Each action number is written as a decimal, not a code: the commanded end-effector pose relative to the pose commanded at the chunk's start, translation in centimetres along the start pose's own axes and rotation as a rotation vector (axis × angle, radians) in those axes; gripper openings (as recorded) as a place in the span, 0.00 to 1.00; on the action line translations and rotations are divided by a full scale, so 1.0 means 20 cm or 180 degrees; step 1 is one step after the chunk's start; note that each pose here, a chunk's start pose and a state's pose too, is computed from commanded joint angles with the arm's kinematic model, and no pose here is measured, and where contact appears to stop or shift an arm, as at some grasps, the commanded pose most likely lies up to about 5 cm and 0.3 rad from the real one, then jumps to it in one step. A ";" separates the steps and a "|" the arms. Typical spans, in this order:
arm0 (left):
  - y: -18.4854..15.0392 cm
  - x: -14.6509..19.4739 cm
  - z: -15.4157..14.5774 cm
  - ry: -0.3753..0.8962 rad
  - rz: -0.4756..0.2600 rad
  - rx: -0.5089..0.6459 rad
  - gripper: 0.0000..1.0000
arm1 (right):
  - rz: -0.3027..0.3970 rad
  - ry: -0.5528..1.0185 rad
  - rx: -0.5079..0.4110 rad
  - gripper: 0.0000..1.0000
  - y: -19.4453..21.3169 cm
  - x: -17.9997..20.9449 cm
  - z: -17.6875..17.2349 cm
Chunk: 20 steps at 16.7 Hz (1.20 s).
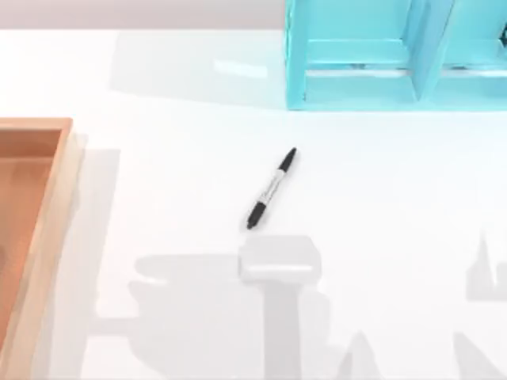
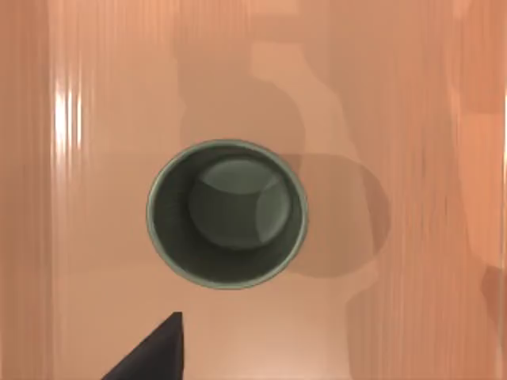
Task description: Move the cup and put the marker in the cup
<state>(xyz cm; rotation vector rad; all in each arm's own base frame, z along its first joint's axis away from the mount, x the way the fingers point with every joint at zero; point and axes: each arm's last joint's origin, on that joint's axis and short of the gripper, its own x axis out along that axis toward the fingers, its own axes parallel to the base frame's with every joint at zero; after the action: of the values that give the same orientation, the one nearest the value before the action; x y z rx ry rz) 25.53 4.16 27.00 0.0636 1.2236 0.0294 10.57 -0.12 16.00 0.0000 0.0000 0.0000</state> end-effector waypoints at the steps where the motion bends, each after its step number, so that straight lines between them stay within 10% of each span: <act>1: 0.02 0.03 0.05 0.0201 -0.0028 0.0002 1.00 | 0.0000 0.0000 0.0000 1.00 0.00 0.00 0.00; 8: 0.13 0.21 0.26 0.1073 -0.0191 0.0002 1.00 | 0.0000 0.0000 0.0000 1.00 0.00 0.00 0.00; 20: 0.12 0.43 0.21 0.1106 -0.0204 -0.0003 1.00 | 0.0000 0.0000 0.0000 1.00 0.00 0.00 0.00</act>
<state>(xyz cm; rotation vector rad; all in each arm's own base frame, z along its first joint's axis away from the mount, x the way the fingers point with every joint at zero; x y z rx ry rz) 32.46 6.90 20.58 0.0186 1.5724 -0.0156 10.57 -0.12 16.00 0.0000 0.0000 0.0000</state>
